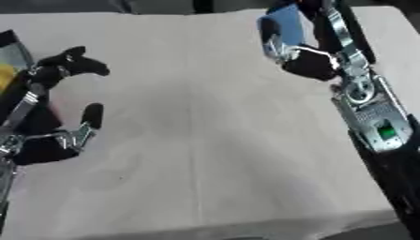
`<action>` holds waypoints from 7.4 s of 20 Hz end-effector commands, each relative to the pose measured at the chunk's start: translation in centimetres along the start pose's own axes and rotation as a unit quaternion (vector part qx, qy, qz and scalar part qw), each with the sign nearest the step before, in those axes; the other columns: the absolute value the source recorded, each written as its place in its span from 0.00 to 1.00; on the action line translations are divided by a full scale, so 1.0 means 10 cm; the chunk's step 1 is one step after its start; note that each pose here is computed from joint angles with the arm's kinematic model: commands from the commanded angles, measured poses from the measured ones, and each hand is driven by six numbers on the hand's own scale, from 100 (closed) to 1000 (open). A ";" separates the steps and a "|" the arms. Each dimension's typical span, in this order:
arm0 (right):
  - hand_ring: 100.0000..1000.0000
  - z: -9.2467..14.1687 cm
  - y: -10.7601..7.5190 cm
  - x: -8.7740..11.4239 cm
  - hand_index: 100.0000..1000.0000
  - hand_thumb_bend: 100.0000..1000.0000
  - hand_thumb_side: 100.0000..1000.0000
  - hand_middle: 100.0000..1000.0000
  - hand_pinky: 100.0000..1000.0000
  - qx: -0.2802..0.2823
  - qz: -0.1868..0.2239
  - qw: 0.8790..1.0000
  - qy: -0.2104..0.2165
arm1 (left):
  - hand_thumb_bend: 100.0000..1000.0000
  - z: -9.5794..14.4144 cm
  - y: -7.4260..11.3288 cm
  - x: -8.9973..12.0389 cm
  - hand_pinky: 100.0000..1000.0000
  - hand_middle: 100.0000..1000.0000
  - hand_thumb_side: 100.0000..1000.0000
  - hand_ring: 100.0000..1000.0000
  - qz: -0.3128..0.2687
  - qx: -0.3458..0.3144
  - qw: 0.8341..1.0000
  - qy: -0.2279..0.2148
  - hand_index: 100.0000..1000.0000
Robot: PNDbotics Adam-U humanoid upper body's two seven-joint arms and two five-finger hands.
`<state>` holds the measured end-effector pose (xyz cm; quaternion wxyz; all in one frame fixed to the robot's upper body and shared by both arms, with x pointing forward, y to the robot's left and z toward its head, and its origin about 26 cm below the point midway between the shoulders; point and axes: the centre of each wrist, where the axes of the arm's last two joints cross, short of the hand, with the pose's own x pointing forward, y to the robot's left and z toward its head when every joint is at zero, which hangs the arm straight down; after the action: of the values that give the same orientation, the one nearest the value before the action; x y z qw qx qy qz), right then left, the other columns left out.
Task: Pick up the objects with one hand, pass them to the other hand, and then place them into the box on the other side of the table.
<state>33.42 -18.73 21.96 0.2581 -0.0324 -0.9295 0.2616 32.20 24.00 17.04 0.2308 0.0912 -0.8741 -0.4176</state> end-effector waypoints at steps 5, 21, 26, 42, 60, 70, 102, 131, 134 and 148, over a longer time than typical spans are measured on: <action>0.41 -0.15 0.18 0.31 0.50 0.00 0.23 0.35 0.79 0.044 -0.085 0.993 -0.064 | 0.00 -0.21 -0.04 0.07 1.00 0.67 0.45 0.76 0.004 -0.017 0.998 -0.061 0.82; 0.38 -0.22 0.37 0.33 0.49 0.00 0.21 0.35 0.79 0.091 -0.213 0.973 0.002 | 0.00 -0.43 -0.28 0.10 0.96 0.69 0.35 0.76 0.013 0.023 0.994 -0.110 0.84; 0.39 -0.26 0.44 0.39 0.49 0.00 0.20 0.35 0.79 0.114 -0.274 0.955 0.027 | 0.00 -0.49 -0.34 0.10 0.95 0.69 0.31 0.76 0.008 0.014 0.992 -0.126 0.84; 0.37 -0.26 0.57 0.25 0.49 0.00 0.16 0.35 0.79 0.119 -0.313 0.933 0.131 | 0.00 -0.59 -0.42 0.20 0.94 0.70 0.27 0.77 0.032 0.066 0.986 -0.147 0.84; 0.38 -0.27 0.71 0.18 0.50 0.00 0.15 0.36 0.79 0.193 -0.369 0.867 0.271 | 0.10 -0.61 -0.38 0.25 0.82 0.74 0.00 0.77 -0.068 0.079 0.978 -0.183 0.86; 0.39 -0.28 0.66 0.27 0.51 0.00 0.15 0.37 0.79 0.250 -0.392 0.841 0.276 | 0.57 -0.62 -0.36 0.29 0.73 0.75 0.00 0.77 -0.169 0.049 0.958 -0.226 0.89; 0.39 -0.25 0.62 0.24 0.51 0.00 0.15 0.37 0.79 0.323 -0.406 0.811 0.271 | 0.46 -0.77 -0.52 0.41 0.73 0.72 0.00 0.76 -0.144 0.050 0.954 -0.260 0.87; 0.42 -0.23 0.60 0.25 0.62 0.31 0.32 0.44 0.79 0.362 -0.431 0.795 0.225 | 0.19 -0.83 -0.53 0.46 0.67 0.44 0.00 0.64 -0.134 0.070 0.951 -0.270 0.78; 0.43 -0.23 0.60 0.25 0.65 0.40 0.39 0.47 0.79 0.360 -0.437 0.795 0.218 | 0.13 -0.83 -0.53 0.46 0.67 0.43 0.00 0.63 -0.134 0.073 0.950 -0.271 0.76; 0.68 -0.22 0.59 0.22 0.91 0.75 0.71 0.89 0.96 0.309 -0.520 0.776 0.181 | 0.11 -0.79 -0.54 0.43 0.67 0.42 0.00 0.62 -0.134 0.074 0.951 -0.270 0.75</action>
<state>31.84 -11.02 20.21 0.5302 0.4837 -0.5890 0.3716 32.05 13.09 18.50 -0.0731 0.1022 -0.9151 -0.3831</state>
